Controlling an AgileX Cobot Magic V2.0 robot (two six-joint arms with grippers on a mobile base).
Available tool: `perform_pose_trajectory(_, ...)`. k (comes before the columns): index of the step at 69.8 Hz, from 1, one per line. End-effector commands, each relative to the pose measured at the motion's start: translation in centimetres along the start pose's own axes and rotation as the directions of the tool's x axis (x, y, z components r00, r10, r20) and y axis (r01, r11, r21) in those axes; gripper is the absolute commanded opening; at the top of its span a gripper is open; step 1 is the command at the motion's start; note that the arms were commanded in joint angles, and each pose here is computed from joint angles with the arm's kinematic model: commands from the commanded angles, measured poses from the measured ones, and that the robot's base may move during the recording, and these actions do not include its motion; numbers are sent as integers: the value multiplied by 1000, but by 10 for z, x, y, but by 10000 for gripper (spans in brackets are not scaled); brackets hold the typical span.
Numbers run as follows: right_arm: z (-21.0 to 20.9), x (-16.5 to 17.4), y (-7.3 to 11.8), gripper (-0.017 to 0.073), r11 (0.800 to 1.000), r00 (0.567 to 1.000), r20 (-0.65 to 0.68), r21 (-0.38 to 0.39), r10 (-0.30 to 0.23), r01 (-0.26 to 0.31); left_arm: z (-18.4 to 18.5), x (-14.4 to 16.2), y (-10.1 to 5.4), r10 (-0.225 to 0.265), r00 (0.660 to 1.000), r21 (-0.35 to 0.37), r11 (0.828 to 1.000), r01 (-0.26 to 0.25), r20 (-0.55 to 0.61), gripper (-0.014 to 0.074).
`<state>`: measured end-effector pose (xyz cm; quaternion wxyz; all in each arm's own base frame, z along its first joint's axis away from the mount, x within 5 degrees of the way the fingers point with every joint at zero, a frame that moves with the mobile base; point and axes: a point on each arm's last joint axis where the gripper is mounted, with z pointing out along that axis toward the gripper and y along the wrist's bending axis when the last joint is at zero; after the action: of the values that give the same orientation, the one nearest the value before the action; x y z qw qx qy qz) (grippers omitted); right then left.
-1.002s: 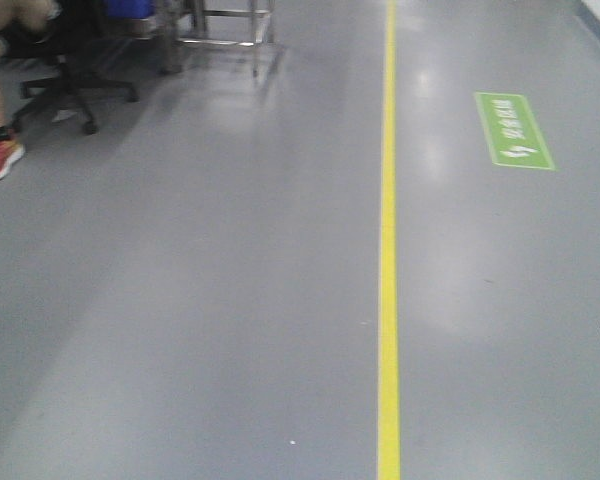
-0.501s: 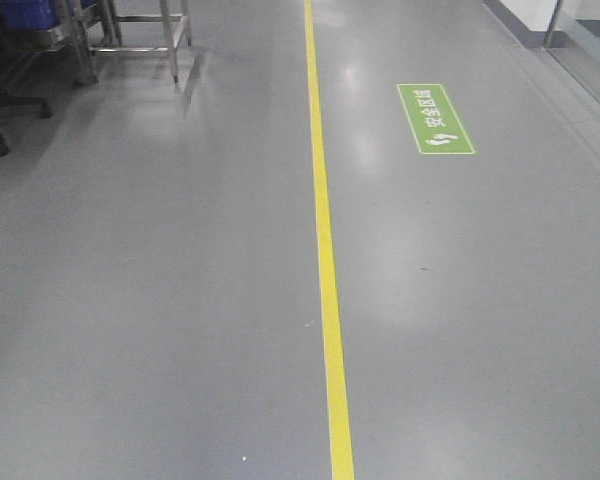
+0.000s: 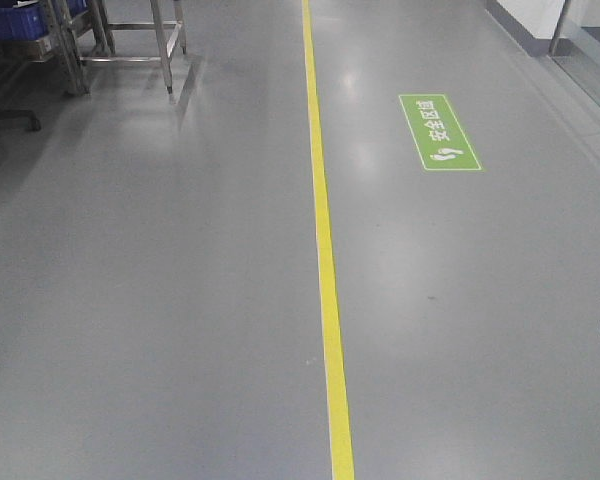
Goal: Move and align brake pads A on conveyor
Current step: 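Drive along the yellow floor line past the steel racks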
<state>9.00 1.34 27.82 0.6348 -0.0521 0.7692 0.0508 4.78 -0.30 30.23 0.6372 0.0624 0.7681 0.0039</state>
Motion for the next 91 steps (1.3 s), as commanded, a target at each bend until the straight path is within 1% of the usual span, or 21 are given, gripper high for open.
perform_pose_trajectory(1, -2, -16, 0, 494, 1000, 995, 99, 0, -9, 9, -1, -13, 1, -7, 997, 0, 1000, 7, 83, 470)
perform_pose_trajectory(91, -2, -16, 0, 494, 1000, 995, 99, 0, -9, 9, -1, -13, 1, -7, 997, 0, 1000, 7, 83, 470)
